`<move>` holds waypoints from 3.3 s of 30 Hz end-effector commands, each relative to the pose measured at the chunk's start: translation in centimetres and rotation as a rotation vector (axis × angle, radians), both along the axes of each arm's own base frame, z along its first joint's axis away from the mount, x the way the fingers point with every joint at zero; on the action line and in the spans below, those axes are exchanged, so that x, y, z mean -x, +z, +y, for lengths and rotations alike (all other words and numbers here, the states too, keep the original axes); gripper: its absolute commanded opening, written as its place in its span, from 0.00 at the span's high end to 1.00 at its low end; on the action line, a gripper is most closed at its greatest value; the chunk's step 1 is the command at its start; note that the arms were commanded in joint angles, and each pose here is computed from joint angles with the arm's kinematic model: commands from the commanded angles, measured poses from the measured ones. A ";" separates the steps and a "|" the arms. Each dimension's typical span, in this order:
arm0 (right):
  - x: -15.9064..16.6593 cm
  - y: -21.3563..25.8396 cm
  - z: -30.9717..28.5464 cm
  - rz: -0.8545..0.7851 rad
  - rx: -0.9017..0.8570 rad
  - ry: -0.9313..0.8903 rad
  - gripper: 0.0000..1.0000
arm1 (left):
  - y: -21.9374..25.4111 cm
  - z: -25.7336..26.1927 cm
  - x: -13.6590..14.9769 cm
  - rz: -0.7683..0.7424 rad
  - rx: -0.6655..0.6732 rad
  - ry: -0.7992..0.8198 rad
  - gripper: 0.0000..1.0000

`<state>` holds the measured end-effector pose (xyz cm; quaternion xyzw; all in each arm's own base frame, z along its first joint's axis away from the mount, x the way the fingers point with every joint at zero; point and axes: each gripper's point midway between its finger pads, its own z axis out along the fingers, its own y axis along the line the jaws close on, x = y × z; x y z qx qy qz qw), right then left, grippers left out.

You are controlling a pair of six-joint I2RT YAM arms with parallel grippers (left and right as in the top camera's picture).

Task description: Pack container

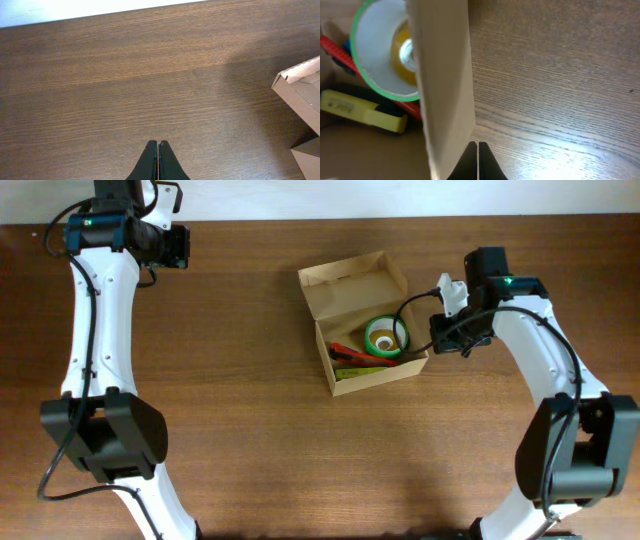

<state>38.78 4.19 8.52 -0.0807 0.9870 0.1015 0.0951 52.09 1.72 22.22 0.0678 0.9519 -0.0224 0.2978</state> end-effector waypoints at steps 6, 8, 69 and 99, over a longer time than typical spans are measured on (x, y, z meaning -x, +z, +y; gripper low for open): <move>0.5 -1.0 2.1 0.040 -0.055 0.032 0.96 | 0.7 -0.2 0.2 -0.012 0.019 -0.001 0.98; 0.7 -0.9 3.2 0.041 -0.069 0.056 0.96 | 0.7 -0.2 0.2 -0.013 0.019 0.000 0.99; -11.0 9.1 3.2 -0.261 -0.620 -0.048 0.96 | -6.5 -12.8 -2.1 0.121 0.617 -0.288 0.98; -13.8 -0.6 3.1 -0.060 -0.860 -0.204 0.97 | -16.5 -17.0 -2.3 0.355 0.971 -0.277 0.98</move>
